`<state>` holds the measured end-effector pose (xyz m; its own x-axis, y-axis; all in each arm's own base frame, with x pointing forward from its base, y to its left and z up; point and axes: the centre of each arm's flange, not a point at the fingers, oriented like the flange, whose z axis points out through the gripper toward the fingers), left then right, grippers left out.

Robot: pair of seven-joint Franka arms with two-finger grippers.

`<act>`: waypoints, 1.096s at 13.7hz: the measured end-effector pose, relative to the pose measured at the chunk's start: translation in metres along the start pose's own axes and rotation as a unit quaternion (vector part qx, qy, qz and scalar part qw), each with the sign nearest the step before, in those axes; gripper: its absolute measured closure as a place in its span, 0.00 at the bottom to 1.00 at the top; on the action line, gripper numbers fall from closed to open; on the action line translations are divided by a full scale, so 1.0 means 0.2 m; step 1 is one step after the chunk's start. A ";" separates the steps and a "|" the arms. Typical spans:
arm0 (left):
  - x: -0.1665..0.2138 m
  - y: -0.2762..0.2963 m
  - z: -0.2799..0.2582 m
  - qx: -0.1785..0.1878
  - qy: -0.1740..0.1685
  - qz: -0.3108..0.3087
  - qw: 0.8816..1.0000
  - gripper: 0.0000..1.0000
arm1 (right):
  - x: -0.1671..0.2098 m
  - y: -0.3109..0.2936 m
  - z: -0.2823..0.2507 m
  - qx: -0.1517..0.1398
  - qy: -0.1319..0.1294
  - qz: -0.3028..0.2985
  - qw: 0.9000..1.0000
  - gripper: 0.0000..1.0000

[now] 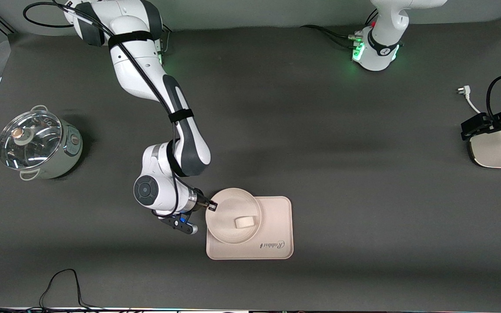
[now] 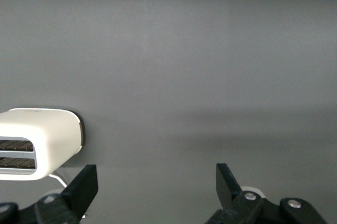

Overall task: Place bun in plate and plate on tray
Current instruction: 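Carry the plate with the right gripper onto the white tray, then open the right gripper and release the plate on the tray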

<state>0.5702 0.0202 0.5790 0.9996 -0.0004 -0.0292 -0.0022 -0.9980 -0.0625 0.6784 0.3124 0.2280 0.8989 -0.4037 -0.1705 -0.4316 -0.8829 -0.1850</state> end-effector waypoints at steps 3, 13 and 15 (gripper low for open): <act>0.03 -0.03 -0.01 0.000 0.005 -0.005 1.000 0.00 | -0.03 -0.06 0.00 0.017 0.003 0.017 1.000 0.95; 0.04 -0.07 -0.04 -0.025 0.021 -0.020 0.999 0.00 | -0.04 -0.15 0.19 0.037 0.036 0.037 0.998 0.82; 0.04 -0.07 -0.04 -0.028 0.021 -0.020 0.999 0.00 | -0.02 -0.16 0.15 0.034 0.047 0.030 0.998 0.65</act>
<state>0.5784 0.0339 0.5869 0.9992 0.0378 0.0138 0.0379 -0.9993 -0.0066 0.6868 0.3490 0.2058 0.8734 -0.4781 -0.0921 -0.4853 -0.8396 -0.2439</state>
